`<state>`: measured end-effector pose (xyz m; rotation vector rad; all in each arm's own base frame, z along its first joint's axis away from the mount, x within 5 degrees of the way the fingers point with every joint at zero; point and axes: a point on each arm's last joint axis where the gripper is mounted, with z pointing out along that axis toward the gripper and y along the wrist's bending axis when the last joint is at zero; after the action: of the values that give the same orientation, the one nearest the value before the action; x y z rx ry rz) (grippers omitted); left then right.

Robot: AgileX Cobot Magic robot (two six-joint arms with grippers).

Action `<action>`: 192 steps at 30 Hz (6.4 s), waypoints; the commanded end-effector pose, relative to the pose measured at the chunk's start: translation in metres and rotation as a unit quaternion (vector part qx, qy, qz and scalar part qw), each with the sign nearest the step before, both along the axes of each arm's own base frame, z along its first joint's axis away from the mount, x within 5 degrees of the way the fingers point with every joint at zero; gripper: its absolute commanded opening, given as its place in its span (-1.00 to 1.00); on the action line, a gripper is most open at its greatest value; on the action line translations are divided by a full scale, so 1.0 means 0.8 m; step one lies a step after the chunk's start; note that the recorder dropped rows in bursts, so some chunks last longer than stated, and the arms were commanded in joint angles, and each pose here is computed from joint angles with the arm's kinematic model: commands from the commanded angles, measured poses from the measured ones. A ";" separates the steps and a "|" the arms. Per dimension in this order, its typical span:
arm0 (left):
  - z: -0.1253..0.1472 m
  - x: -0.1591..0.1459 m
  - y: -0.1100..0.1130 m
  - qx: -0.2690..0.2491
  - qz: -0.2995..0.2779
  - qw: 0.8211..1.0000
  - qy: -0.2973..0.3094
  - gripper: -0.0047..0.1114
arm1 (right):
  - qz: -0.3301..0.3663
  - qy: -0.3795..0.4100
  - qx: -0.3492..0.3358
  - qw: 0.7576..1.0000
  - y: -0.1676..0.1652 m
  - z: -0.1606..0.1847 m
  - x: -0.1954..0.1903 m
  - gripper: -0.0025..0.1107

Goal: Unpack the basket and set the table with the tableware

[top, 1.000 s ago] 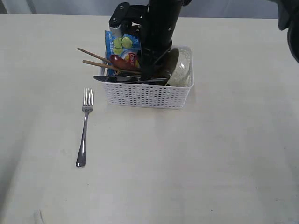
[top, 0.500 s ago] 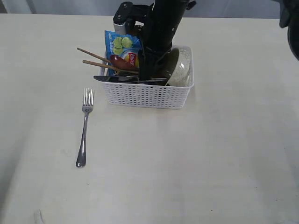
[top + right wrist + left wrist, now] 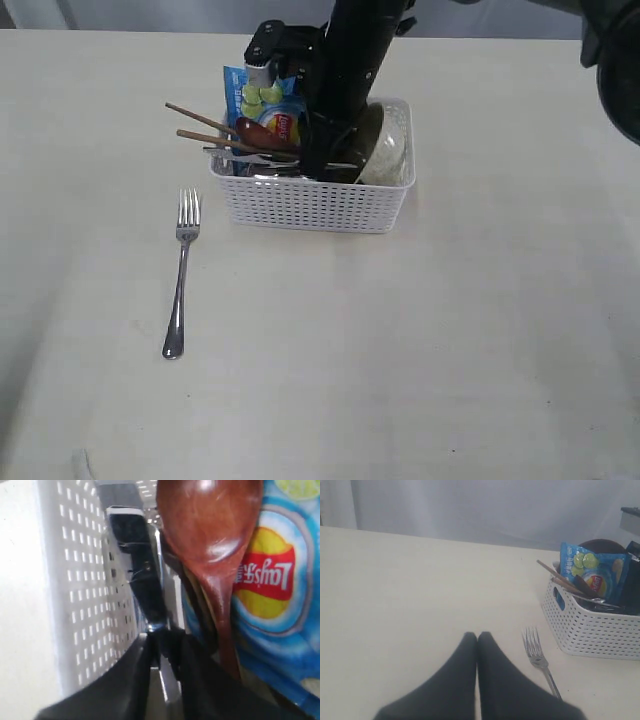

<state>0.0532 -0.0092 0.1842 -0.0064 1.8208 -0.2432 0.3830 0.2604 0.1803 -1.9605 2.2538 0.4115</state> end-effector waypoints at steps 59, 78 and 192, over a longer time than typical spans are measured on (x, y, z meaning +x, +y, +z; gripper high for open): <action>0.000 0.000 0.000 -0.002 0.000 1.000 -0.006 -0.92 | -0.621 0.088 0.056 0.777 0.223 -0.013 -0.195 -0.96; 0.000 0.000 0.000 -0.002 0.000 1.000 -0.006 -0.92 | -0.608 0.053 0.022 0.792 0.214 -0.046 -0.178 -0.96; 0.000 0.000 0.000 -0.002 0.000 1.000 -0.006 -0.92 | -0.281 -0.253 -0.022 0.925 0.086 0.163 -0.122 -0.30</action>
<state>0.0532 -0.0092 0.1842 -0.0064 1.8208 -0.2432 0.2770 0.3264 0.3218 -1.1044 2.3411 -0.1405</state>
